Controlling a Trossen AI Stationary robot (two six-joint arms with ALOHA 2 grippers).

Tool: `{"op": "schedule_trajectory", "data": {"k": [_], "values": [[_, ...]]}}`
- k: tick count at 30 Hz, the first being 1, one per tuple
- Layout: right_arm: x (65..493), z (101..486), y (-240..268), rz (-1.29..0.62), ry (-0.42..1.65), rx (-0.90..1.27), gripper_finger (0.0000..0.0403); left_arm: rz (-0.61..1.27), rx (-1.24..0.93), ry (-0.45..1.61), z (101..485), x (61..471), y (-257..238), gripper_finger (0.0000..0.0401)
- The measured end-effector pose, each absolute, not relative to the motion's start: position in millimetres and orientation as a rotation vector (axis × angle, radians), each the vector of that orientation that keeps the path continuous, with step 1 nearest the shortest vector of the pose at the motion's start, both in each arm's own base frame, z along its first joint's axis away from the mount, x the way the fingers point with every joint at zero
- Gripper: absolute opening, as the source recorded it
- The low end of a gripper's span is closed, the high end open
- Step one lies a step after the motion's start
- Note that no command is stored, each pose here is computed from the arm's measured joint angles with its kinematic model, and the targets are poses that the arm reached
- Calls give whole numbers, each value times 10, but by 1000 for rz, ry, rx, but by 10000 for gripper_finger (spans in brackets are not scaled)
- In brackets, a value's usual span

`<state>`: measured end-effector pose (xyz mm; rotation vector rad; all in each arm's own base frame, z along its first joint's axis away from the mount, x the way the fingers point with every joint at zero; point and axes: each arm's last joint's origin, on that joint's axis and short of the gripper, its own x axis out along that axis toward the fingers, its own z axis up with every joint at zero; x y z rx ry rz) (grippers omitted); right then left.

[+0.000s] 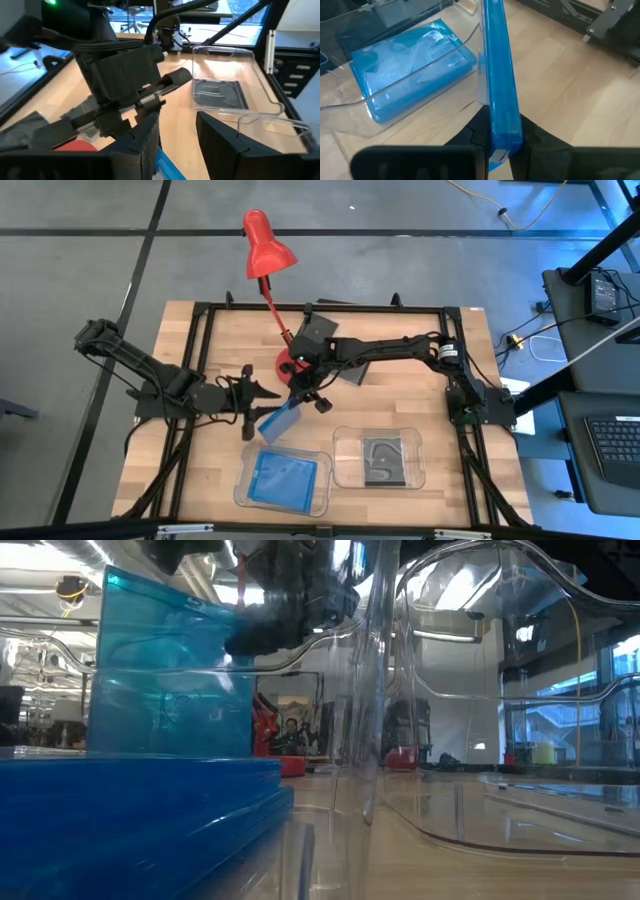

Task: Pick & place jewel cases by type
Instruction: Put the blue cd case into the left transparent bin

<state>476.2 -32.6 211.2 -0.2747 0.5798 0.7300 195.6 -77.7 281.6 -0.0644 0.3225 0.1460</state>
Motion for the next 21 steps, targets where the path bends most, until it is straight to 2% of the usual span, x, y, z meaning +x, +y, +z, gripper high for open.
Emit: {"op": "schedule_trajectory", "data": {"k": [5,15,21], "values": [[4763,2110,-324,729,579,-277,56,101,-113,333,2813,1957,-791,143],[4764,2103,-325,729,580,-279,50,89,-156,335,2813,1956,-797,258],[4765,2092,-325,728,583,-278,61,91,-154,341,2808,1953,-795,269]]}}
